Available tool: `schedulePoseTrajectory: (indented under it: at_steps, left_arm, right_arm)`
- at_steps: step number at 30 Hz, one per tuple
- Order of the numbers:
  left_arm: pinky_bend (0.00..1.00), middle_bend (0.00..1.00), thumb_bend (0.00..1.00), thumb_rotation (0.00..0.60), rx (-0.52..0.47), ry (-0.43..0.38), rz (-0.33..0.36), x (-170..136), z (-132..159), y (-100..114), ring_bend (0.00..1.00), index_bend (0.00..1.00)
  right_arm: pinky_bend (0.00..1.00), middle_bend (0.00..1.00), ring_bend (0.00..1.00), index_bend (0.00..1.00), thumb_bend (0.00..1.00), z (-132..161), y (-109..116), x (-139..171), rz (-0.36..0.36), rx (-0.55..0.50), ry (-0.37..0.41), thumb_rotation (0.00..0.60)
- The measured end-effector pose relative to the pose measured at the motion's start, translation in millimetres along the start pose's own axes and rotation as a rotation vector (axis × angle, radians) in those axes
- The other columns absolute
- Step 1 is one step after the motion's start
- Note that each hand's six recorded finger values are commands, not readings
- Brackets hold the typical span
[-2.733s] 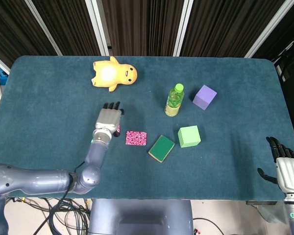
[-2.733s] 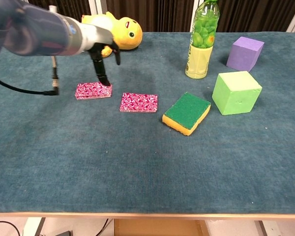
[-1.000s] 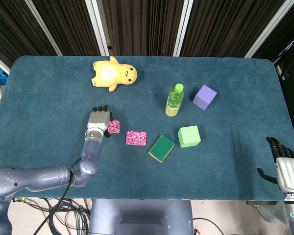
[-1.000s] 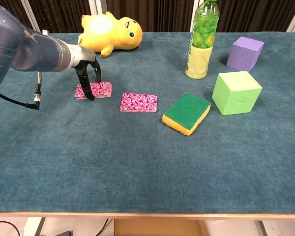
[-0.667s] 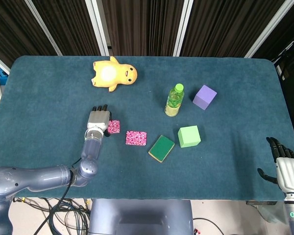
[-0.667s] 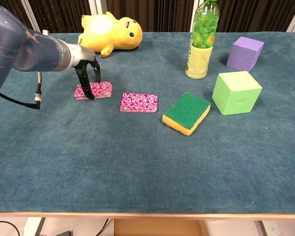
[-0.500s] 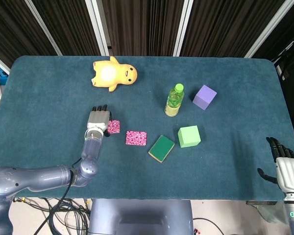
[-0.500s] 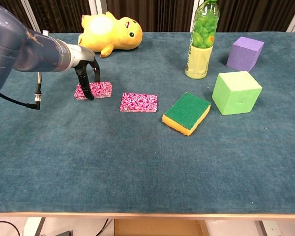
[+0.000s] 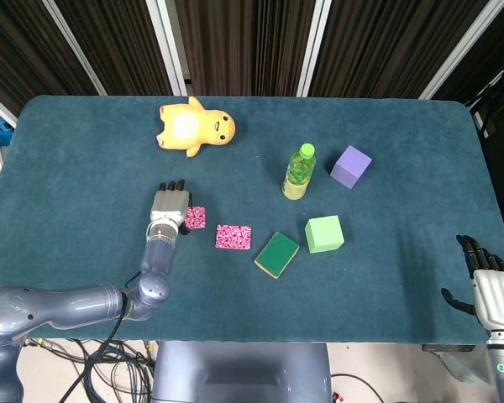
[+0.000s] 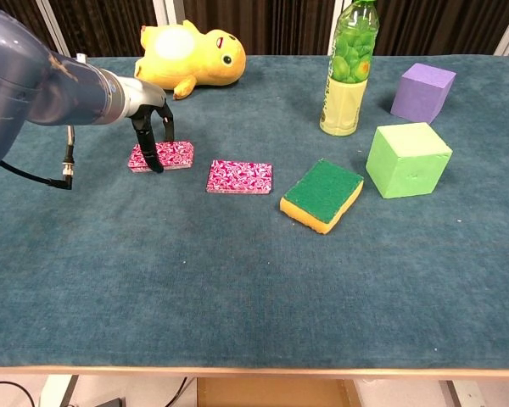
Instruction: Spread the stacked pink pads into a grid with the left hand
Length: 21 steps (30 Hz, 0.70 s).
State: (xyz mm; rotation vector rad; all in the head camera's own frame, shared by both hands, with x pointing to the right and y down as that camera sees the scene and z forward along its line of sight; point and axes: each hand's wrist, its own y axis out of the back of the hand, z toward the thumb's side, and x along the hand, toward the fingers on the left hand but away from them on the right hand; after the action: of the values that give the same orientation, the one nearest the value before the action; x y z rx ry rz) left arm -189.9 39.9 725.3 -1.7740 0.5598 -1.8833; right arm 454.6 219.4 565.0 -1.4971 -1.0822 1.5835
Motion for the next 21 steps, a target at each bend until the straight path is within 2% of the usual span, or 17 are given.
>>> schedulePoseTrajectory:
  at_steps: [21]
  left_arm:
    - [0.0,0.09,0.26,0.6,0.008,-0.002,0.011,-3.9,1.0,7.0,0.0,0.47]
  right_arm:
    - [0.22,0.1,0.17,0.0,0.2,0.3,0.5,0.4,-0.002,-0.003,0.002,0.6]
